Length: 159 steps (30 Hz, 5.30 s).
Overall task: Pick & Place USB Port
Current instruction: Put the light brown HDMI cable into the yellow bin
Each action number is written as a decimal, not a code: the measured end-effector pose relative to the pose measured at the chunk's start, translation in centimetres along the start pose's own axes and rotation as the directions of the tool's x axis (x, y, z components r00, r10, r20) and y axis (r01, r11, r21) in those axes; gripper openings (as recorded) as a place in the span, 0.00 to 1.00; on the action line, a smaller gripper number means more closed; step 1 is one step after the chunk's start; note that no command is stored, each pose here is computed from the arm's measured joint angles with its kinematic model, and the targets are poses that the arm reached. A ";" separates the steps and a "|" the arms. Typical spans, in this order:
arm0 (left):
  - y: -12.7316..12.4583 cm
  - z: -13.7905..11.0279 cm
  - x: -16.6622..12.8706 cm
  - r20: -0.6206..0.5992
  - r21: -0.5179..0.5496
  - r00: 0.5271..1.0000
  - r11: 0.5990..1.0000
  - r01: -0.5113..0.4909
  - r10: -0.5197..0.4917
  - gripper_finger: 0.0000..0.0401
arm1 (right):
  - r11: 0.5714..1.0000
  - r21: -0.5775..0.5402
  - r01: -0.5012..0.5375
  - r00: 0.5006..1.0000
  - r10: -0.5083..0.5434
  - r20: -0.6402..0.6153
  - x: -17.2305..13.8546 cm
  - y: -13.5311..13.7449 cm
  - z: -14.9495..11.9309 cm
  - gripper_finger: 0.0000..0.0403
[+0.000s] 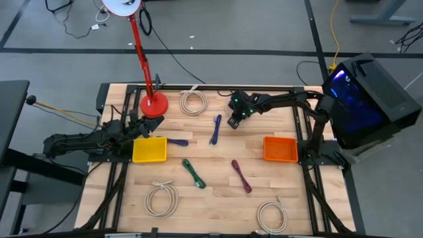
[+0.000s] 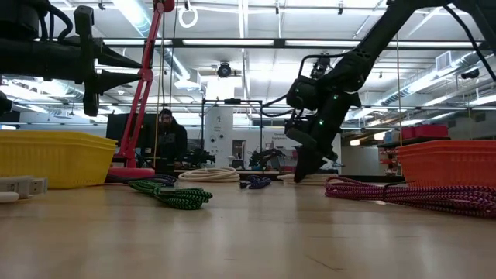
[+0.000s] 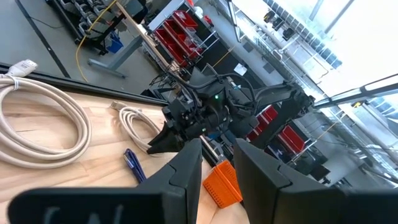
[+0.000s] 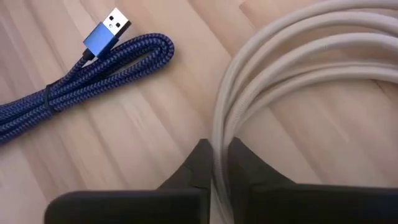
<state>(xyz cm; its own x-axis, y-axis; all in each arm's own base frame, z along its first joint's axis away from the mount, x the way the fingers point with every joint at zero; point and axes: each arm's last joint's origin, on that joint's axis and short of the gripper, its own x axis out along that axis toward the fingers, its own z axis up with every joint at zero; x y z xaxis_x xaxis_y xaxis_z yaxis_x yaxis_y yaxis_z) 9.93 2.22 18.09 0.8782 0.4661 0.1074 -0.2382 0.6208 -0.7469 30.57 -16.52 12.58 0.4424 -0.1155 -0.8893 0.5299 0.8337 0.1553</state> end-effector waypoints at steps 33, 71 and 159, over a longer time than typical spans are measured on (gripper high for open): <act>-13.3 7.4 9.7 -0.213 0.441 0.977 0.894 0.080 0.017 0.25 | 0.848 -0.528 -0.047 0.789 0.356 0.501 -23.2 18.2 10.7 0.01; -14.4 9.0 15.7 -0.238 0.281 0.954 0.927 0.247 -0.182 0.25 | 0.830 -0.548 0.102 0.797 0.261 0.544 -25.1 18.5 9.5 0.01; -17.3 9.8 1.0 -0.847 0.456 0.173 0.854 -0.252 0.503 0.03 | 0.900 -0.262 0.348 0.832 -0.168 0.528 -25.6 5.8 12.1 0.24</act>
<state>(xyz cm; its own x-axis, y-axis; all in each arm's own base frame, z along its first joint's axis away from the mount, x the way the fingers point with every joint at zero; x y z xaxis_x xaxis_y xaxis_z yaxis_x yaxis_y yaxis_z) 10.88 -1.89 37.50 0.3834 -0.1408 -0.9128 -0.6137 0.6998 -0.3657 31.13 -15.28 41.44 0.6612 -0.5218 -0.5390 0.4416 0.8515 -0.2827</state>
